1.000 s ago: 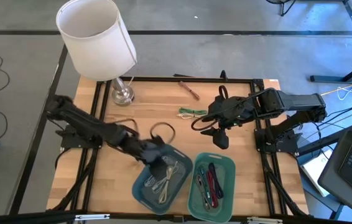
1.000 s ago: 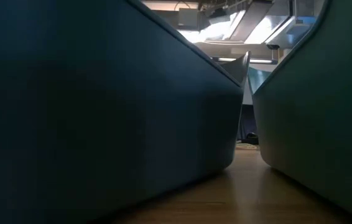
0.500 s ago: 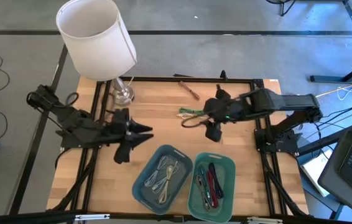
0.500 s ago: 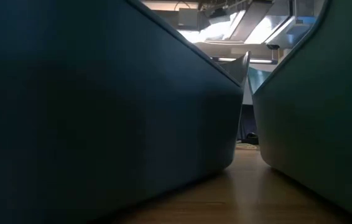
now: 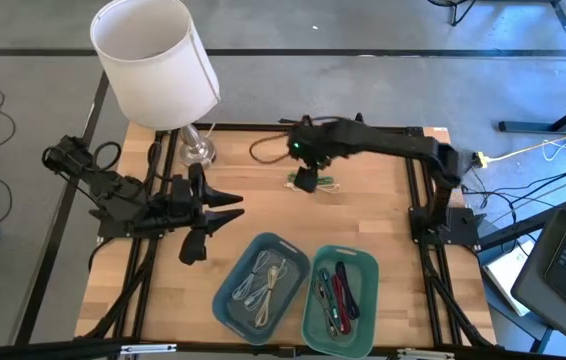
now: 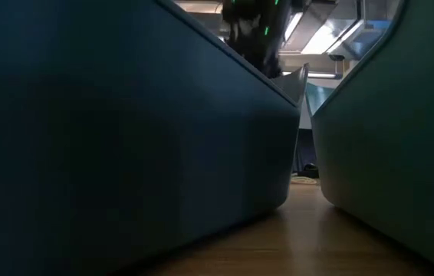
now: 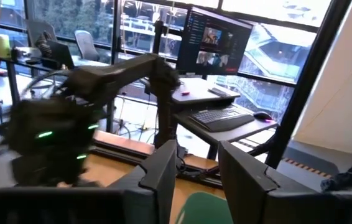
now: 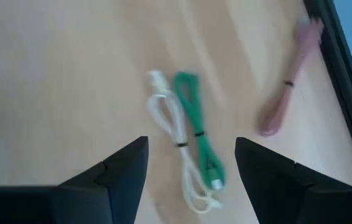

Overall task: Pick and place USB-C Cables
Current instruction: Put the pink charger cable into the blue container

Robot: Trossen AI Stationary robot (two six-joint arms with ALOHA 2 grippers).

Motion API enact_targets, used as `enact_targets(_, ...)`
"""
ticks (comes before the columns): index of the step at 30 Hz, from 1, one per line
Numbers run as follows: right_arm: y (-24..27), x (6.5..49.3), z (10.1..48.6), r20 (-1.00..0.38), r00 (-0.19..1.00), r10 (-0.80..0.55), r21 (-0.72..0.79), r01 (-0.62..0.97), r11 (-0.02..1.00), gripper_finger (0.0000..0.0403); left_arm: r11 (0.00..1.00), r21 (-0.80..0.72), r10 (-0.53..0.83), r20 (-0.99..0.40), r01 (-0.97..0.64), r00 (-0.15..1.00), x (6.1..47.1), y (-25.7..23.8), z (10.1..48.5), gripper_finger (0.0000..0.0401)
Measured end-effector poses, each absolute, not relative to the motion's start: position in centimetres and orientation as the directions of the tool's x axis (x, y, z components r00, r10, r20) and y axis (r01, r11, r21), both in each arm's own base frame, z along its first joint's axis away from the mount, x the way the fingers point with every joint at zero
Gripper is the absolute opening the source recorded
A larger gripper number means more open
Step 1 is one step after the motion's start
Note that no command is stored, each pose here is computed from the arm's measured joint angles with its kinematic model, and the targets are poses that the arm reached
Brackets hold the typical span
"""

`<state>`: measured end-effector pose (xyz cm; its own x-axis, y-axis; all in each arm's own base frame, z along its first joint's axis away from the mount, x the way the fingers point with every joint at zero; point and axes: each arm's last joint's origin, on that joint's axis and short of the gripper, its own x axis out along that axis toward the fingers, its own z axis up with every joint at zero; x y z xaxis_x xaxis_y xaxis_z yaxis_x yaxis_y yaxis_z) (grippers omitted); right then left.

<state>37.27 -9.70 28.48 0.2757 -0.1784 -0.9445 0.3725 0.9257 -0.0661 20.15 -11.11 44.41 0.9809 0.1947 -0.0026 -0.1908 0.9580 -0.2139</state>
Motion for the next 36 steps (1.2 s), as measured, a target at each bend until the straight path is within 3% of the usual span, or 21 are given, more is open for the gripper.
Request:
enact_targets(7,-14.4,37.6,25.3,-0.959,0.209,-0.193,-0.061,0.513,0.856,0.0243,0.966,-0.183,0.187,-0.003,-0.184,0.982,20.1,-11.3,44.4,0.0113)
enact_targets(15,-17.8,37.5,25.4,-0.924,0.288,-0.252,-0.021,0.619,0.785,0.0243,0.961,-0.127,0.246,-0.003,-0.245,0.969,20.0,-11.1,44.4,0.0109)
enact_targets(23,-20.0,36.4,25.4,-0.927,0.307,-0.214,0.049,0.667,0.744,0.0243,0.96,-0.13,0.248,-0.003,-0.246,0.969,20.0,-11.1,44.4,0.0109)
enact_targets(27,-20.8,36.2,24.5,-0.938,0.321,-0.128,0.14,0.691,0.709,0.0243,0.961,-0.124,0.249,-0.003,-0.247,0.969,20.0,-11.1,44.4,0.0108)
enact_targets(33,-21.0,37.0,21.7,-0.96,0.274,-0.051,0.159,0.69,0.706,0.0243,0.96,-0.13,0.251,-0.003,-0.25,0.968,20.1,-11.0,44.4,0.0103)
enact_targets(36,-20.7,37.4,21.1,-0.967,0.234,-0.096,0.091,0.678,0.729,0.0238,0.959,-0.134,0.25,-0.003,-0.248,0.968,20.1,-11.0,44.4,0.0102)
